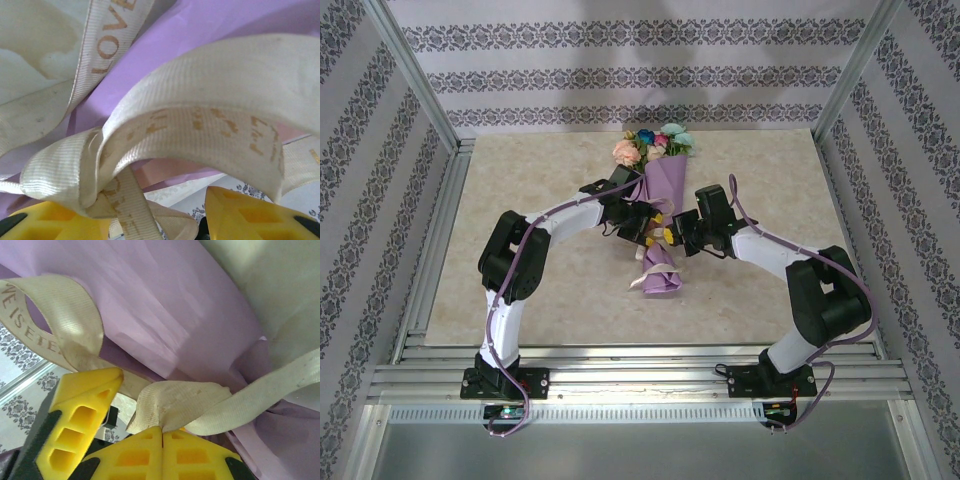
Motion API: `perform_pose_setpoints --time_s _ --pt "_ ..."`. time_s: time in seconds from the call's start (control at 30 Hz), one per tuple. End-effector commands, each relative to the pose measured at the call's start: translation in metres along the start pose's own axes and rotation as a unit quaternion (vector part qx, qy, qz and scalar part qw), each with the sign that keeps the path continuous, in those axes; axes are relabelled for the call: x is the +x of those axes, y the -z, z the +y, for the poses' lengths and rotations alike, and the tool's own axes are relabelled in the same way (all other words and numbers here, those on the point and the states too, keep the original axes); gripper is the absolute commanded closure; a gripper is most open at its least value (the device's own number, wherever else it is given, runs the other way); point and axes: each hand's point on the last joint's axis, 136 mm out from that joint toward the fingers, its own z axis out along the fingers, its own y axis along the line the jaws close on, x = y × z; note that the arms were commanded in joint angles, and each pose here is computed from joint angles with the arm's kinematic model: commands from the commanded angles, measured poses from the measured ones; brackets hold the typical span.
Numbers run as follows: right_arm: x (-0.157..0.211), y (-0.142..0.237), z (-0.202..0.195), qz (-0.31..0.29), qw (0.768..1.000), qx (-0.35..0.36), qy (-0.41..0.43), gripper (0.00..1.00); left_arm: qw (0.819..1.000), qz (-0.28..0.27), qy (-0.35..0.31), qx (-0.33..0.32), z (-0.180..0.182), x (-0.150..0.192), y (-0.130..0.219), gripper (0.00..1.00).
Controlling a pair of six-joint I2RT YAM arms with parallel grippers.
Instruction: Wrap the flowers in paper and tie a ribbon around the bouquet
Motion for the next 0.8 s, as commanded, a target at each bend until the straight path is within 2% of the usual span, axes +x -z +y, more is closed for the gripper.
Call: perform_pose_setpoints --time_s 0.0,0.4,0.6,0.77 --pt "0.013 0.004 -0.004 0.018 1.000 -0.001 0.002 1.00 0.999 -0.018 0.042 0.007 -0.002 -0.012 -0.003 0.55" --pt "0.017 0.003 -0.014 0.026 1.000 0.010 -0.002 1.00 0.999 -0.013 0.038 0.008 0.004 -0.012 -0.004 0.72" --pt "0.016 0.000 -0.023 0.031 0.999 0.016 -0.014 1.00 0.999 -0.019 0.028 0.019 0.001 -0.012 -0.002 0.78" --pt "0.018 -0.003 -0.028 0.038 0.999 0.020 -0.020 1.00 0.999 -0.017 0.024 0.039 -0.005 -0.013 -0.003 0.78"
